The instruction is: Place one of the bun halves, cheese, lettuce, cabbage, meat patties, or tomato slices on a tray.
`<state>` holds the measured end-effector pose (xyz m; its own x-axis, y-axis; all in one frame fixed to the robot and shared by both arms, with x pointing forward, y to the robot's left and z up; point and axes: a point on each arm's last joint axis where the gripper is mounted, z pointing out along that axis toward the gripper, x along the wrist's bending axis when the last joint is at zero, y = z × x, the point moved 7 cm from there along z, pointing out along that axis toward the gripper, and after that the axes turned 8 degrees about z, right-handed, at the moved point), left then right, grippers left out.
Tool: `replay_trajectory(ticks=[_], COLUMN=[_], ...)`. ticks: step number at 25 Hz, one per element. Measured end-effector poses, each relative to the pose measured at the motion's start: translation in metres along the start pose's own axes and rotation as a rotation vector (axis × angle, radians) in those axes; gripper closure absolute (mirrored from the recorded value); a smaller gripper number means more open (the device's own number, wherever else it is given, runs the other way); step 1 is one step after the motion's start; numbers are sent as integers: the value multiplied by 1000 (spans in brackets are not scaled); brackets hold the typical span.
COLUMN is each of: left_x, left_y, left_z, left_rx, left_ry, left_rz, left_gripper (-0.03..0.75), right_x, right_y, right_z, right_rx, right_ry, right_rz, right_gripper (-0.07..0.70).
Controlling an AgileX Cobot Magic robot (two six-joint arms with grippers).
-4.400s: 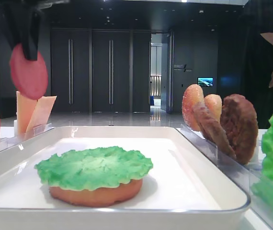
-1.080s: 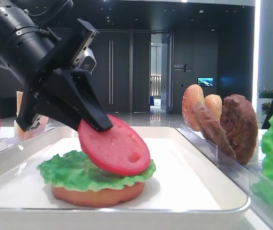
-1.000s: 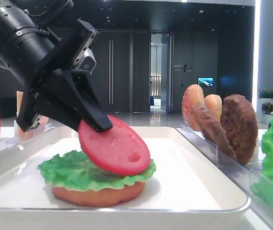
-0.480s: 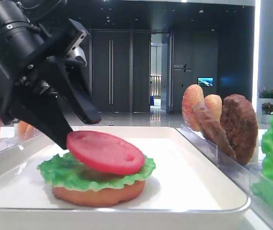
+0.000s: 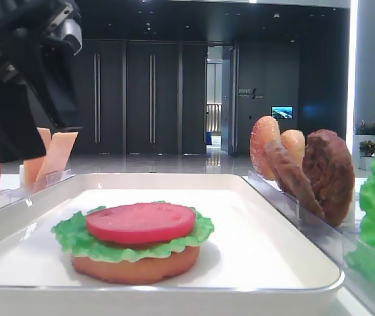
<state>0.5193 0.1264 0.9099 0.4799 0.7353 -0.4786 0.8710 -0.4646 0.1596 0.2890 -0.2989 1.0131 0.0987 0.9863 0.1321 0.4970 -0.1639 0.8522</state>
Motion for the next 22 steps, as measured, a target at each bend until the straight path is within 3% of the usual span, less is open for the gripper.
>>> replay_trajectory(ticks=[6,14,20,22], left_x=[7,19,28,37], left_y=[4,1,-2,-4], left_z=[-47,-91,-98,-103], left_rx=[-11,16,20,10], left_ry=[200,409,467,469], left_rz=[12,-47,-64,-97], left_gripper=[316,316,316,316], right_x=[0,0,0,0], right_y=[0,0,0,0], right_z=[0,0,0,0], right_rx=[0,0,0,0], right_ry=[0,0,0,0], right_rz=[0,0,0,0], right_gripper=[197,197,197,197])
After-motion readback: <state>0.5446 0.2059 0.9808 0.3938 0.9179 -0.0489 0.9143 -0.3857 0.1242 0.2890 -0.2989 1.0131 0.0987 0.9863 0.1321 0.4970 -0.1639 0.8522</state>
